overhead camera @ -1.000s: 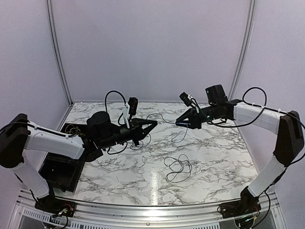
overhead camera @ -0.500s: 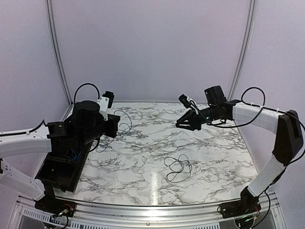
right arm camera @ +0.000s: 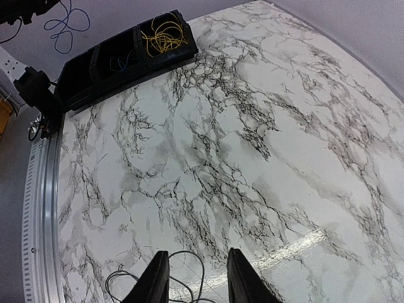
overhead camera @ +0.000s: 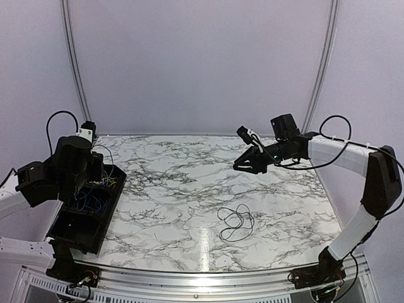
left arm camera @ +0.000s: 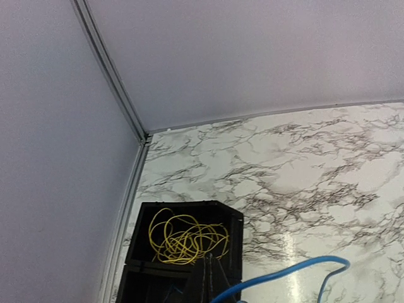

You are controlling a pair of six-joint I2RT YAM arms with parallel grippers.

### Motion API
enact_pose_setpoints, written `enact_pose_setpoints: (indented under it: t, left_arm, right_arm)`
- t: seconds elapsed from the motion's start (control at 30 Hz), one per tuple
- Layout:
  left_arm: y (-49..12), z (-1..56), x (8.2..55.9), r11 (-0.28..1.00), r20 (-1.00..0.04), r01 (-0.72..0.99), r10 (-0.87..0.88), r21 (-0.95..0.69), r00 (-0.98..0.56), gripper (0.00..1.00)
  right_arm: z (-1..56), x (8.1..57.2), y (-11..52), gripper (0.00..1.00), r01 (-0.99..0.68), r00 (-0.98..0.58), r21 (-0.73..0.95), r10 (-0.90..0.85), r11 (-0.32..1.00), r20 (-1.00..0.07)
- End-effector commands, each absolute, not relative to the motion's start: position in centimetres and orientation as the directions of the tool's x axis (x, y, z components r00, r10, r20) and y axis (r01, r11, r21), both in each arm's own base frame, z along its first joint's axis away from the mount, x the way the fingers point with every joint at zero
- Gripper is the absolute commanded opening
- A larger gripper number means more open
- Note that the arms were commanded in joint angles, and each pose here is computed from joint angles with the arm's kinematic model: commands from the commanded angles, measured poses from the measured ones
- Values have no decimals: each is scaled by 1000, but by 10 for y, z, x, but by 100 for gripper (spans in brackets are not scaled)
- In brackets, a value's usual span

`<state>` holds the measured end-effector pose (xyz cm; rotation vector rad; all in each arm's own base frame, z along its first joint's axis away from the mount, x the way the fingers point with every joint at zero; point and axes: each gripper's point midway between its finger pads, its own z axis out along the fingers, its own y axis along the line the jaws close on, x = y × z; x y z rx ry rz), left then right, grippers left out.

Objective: Untangle the cables

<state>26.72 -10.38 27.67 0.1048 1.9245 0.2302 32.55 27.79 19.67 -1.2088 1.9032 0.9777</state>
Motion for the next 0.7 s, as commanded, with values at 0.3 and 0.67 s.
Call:
enact_pose_setpoints:
  t: [0.3,0.67]
  left_arm:
    - [-50,207,277,834,-723,48,503,549,-473,0]
    - [-42,191,308,821,-676,159,546,548,-494,0]
  right_arm:
    - [213,324,281,32,-942,-297,191,-424,275,-856]
    - [208,326,280,31,-941,-300,190,-434,279,-849]
